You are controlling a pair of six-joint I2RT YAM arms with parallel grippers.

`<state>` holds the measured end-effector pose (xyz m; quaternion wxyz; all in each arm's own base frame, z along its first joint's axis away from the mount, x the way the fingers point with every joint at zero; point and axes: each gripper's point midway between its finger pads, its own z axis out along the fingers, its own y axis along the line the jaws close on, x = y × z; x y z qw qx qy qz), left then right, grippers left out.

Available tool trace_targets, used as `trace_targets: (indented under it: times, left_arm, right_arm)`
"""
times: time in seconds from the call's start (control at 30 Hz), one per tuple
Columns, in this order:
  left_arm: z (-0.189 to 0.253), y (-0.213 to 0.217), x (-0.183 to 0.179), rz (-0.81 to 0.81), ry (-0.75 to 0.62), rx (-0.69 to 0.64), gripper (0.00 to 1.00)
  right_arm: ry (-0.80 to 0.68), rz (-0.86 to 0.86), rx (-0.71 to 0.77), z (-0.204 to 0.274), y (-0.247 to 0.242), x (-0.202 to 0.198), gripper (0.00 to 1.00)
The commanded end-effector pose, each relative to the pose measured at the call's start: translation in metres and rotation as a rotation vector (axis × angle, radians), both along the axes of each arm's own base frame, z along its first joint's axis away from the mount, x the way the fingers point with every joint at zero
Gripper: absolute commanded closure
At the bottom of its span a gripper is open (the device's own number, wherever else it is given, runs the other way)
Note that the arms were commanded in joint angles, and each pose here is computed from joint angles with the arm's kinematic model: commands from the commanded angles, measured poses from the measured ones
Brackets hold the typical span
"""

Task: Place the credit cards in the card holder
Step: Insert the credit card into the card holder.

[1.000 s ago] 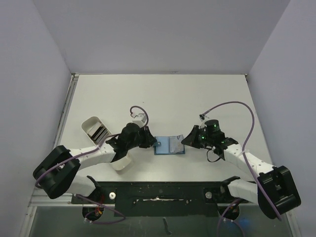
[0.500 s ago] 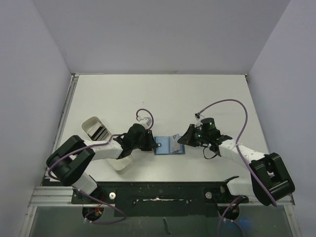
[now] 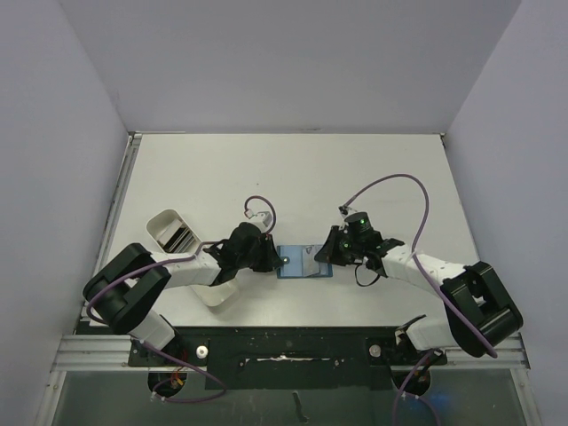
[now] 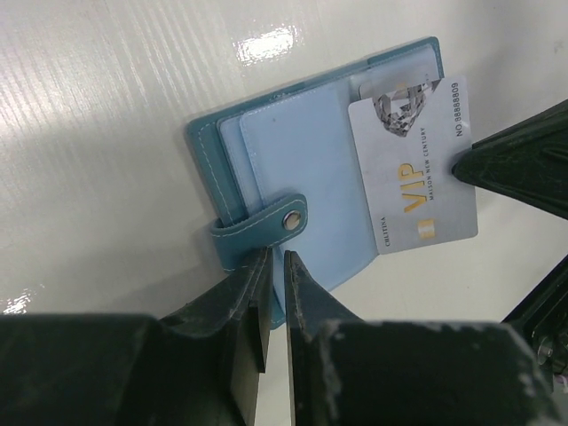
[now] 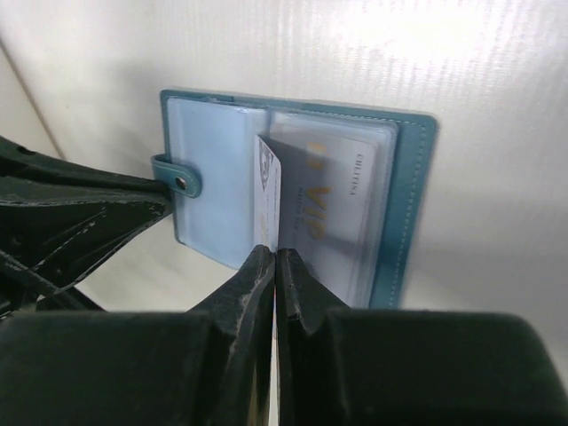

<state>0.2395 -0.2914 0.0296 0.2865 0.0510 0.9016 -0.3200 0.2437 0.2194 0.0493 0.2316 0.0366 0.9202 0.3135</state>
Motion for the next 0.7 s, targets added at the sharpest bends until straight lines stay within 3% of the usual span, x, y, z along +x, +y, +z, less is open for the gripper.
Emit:
trace_targets:
  times: [0.0,0.2,0.67]
  left_arm:
    - [0.007,0.002,0.010,0.034,-0.021,0.007,0.90]
    - [0.004,0.005,0.010,0.042,-0.020,0.017,0.90]
    - [0.008,-0.002,0.009,0.027,-0.016,-0.013,0.89]
  right_arm:
    - [-0.040,-0.072,-0.126,0.000,-0.020,0.011,1.00]
    - [-0.072,-0.079,-0.172,0.006,-0.026,0.012,1.00]
    - [-0.129,-0.018,0.040,0.029,-0.002,0.018,1.00]
